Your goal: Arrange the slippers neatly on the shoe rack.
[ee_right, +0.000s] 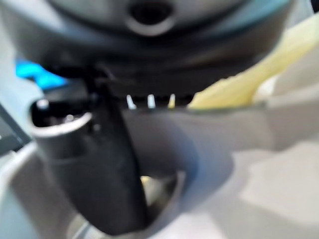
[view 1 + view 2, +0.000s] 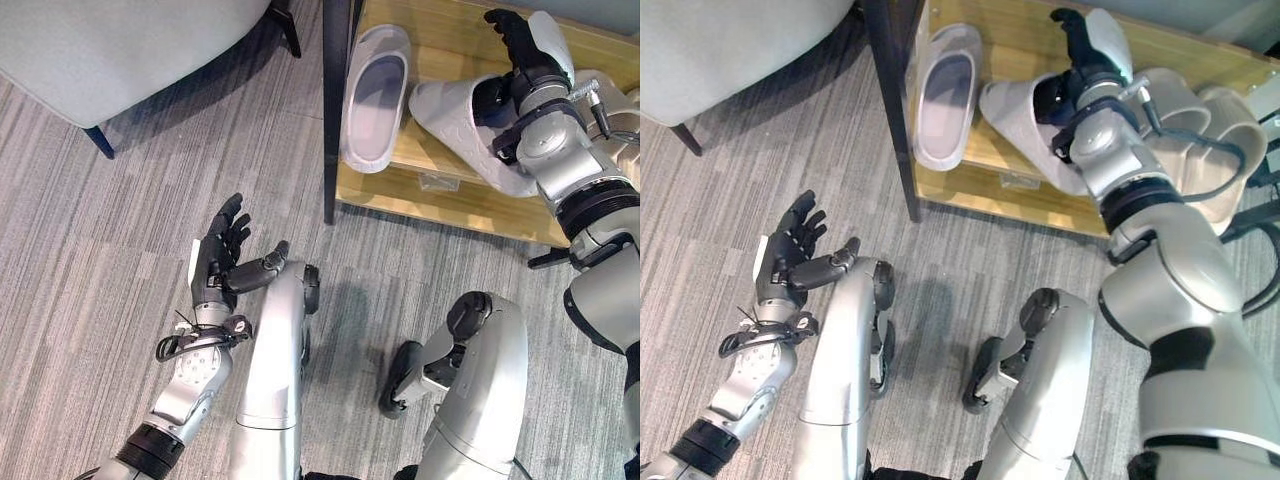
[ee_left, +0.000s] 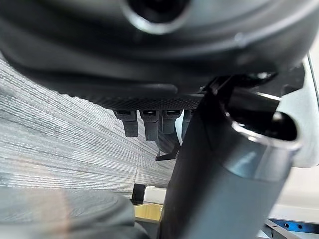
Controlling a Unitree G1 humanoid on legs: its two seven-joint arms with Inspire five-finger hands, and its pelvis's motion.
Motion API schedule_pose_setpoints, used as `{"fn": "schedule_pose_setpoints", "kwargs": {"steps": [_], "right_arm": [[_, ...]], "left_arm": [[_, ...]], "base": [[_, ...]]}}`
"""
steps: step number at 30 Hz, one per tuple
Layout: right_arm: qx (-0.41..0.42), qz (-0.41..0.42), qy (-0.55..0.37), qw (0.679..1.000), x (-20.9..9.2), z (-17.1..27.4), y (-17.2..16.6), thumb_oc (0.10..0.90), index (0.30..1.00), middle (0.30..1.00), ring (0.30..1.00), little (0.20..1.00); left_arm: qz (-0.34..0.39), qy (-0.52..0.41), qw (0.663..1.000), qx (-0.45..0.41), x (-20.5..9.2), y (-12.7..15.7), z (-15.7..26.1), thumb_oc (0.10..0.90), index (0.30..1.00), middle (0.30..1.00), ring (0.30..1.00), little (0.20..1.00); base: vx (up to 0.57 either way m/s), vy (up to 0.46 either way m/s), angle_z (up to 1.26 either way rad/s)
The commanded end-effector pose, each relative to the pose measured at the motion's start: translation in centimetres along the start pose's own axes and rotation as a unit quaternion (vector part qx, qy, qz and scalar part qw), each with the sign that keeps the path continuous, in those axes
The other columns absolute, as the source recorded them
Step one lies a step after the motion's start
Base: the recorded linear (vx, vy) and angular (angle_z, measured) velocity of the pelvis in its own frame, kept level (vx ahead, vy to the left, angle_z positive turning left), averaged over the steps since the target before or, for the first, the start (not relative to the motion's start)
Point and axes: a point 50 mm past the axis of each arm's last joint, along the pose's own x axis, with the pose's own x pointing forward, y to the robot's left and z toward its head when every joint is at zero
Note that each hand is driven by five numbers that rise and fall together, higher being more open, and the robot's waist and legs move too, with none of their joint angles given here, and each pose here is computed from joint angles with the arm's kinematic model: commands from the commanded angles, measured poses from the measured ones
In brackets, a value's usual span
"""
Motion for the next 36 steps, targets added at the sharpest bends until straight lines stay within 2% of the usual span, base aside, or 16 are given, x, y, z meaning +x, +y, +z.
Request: {"fn": "schedule_pose_setpoints", "kwargs": {"steps": [1, 7, 9, 10, 13, 14, 18, 26, 29, 31, 32, 36], "right_arm": [[-0.027, -0.181, -0.086, 0.979, 1.0, 4.6, -7.0, 0.8, 0.9, 0.9, 0.9, 0.9], [-0.069, -0.251, -0.136, 0.956, 0.3, 6.5, -7.3, 0.8, 0.9, 0.9, 0.9, 0.9], [-0.084, -0.237, -0.123, 0.96, 0.5, 6.3, -6.9, 0.8, 0.9, 0.9, 0.9, 0.9], [-0.089, -0.186, -0.085, 0.975, 1.0, 5.2, -6.1, 0.8, 0.9, 0.9, 0.9, 0.9], [-0.093, -0.146, -0.071, 0.982, 1.4, 5.7, -5.4, 0.8, 0.9, 0.9, 0.9, 0.9], [-0.098, -0.121, -0.028, 0.987, 1.4, 3.6, -4.9, 0.8, 0.9, 0.9, 0.9, 0.9], [-0.059, -0.084, 0.03, 0.994, 1.0, 0.9, -3.5, 0.8, 0.9, 0.9, 0.9, 0.9], [-0.061, -0.031, 0.045, 0.997, 0.3, -0.9, -0.8, 0.8, 0.9, 0.9, 0.9, 0.9], [-0.034, -0.041, 0.046, 0.998, 0.0, -1.4, -0.3, 0.8, 0.9, 0.9, 0.9, 0.9], [0.03, -0.046, 0.037, 0.998, -0.2, -1.0, 0.4, 0.8, 0.9, 0.9, 0.9, 0.9], [0.096, -0.05, 0.028, 0.994, -0.1, -0.2, 0.7, 0.8, 0.9, 0.9, 0.9, 0.9], [0.13, -0.052, 0.025, 0.99, 0.0, 0.4, 0.7, 0.8, 0.9, 0.9, 0.9, 0.9]], "left_arm": [[-0.023, -0.07, 0.997, -0.02, 0.0, -1.4, 2.4, 0.8, 0.9, 0.9, 0.9, 0.9], [-0.002, -0.091, 0.996, -0.012, 0.4, -1.3, 2.9, 0.8, 0.9, 0.9, 0.9, 0.9], [0.001, -0.096, 0.995, -0.007, 0.5, -1.3, 2.9, 0.8, 0.9, 0.9, 0.9, 0.9], [-0.004, -0.095, 0.995, -0.004, 0.6, -1.2, 2.9, 0.8, 0.9, 0.9, 0.9, 0.9], [-0.01, -0.09, 0.996, -0.006, 0.5, -1.2, 2.8, 0.8, 0.9, 0.9, 0.9, 0.9], [-0.017, -0.076, 0.997, -0.011, 0.2, -1.4, 2.3, 0.8, 0.9, 0.9, 0.9, 0.9], [-0.03, -0.064, 0.997, -0.004, 0.1, -1.6, 1.9, 0.8, 0.9, 0.9, 0.9, 0.9], [-0.027, -0.045, 0.999, 0.0, -0.2, -1.2, 1.3, 0.8, 0.9, 0.9, 0.9, 0.9], [-0.017, -0.045, 0.999, -0.004, -0.1, -1.0, 1.3, 0.8, 0.9, 0.9, 0.9, 0.9], [-0.011, -0.046, 0.999, -0.007, -0.2, -0.9, 1.3, 0.8, 0.9, 0.9, 0.9, 0.9], [-0.006, -0.043, 0.999, -0.008, -0.1, -0.6, 1.2, 0.8, 0.9, 0.9, 0.9, 0.9], [-0.004, -0.034, 0.999, -0.01, -0.2, -0.4, 0.9, 0.8, 0.9, 0.9, 0.9, 0.9]], "base": [[0.0, 0.0, 0.0], [0.0, 0.0, 0.0], [-0.01, -0.015, 0.0], [0.0, 0.0, 0.0], [0.0, 0.0, 0.0], [0.0, 0.0, 0.0], [0.0, 0.0, 0.0], [0.0, 0.004, 0.0], [0.0, 0.0, 0.0], [0.0, 0.0, 0.0], [0.0, 0.0, 0.0], [0.0, 0.003, -0.05]]}}
